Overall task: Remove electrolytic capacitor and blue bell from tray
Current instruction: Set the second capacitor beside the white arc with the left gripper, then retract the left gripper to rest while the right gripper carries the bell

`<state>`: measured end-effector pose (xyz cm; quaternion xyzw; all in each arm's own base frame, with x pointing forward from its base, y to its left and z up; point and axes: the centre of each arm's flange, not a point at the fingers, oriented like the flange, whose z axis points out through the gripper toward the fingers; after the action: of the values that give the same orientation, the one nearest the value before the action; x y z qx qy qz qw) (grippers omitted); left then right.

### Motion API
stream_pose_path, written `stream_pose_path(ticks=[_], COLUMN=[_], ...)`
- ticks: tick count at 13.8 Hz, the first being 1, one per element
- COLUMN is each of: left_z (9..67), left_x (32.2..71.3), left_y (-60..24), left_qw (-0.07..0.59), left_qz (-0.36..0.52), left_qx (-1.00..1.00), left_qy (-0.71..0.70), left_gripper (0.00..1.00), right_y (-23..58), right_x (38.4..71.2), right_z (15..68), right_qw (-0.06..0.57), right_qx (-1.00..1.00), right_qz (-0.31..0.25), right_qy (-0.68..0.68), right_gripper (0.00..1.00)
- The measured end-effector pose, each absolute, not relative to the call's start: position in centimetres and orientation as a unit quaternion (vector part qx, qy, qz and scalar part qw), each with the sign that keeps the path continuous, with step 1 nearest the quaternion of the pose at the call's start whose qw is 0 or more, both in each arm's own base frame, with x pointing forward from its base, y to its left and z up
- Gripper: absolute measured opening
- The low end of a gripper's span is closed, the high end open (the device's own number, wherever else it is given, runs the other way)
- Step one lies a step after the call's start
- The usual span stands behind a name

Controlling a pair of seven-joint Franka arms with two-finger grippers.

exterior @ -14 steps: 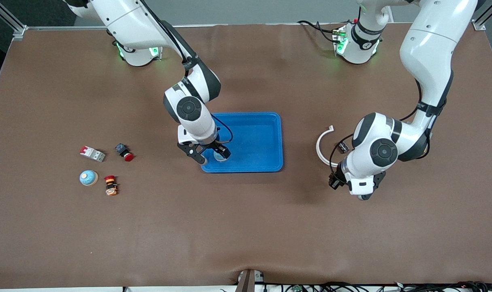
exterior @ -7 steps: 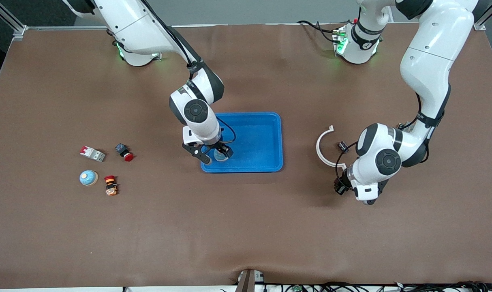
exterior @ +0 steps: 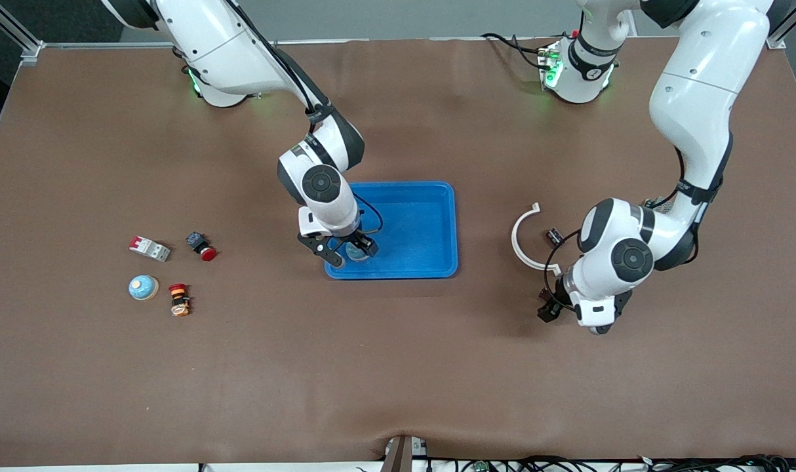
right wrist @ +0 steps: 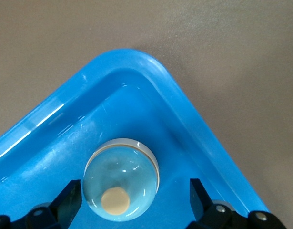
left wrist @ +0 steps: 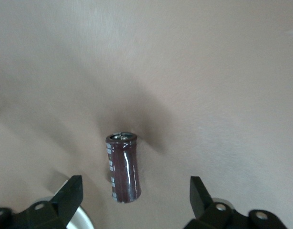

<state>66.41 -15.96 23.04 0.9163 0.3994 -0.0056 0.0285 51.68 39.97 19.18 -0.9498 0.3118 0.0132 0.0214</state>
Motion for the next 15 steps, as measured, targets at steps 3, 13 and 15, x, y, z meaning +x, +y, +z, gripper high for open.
stream_pose_path(ticks=[3, 13, 15], left_z=[28.9, 50.7, 54.0], left_x=[66.7, 61.1, 59.4], left_y=[-14.9, -9.9, -9.6], left_qw=[0.02, -0.056, -0.067], left_qz=[0.015, 0.041, 0.04], left_qx=[0.936, 0.989, 0.992], left_qy=[0.351, 0.127, 0.099], left_gripper=[1.0, 1.0, 1.0], right_y=[40.0, 40.1, 38.4], right_x=[51.8, 54.3, 54.8], right_z=[19.3, 26.1, 28.2], right_qw=[0.023, -0.095, -0.159], right_qx=[-0.95, -0.966, -0.972], right_qz=[0.012, 0.069, 0.083], right_qy=[0.312, 0.232, 0.151], right_gripper=[0.67, 0.63, 0.63])
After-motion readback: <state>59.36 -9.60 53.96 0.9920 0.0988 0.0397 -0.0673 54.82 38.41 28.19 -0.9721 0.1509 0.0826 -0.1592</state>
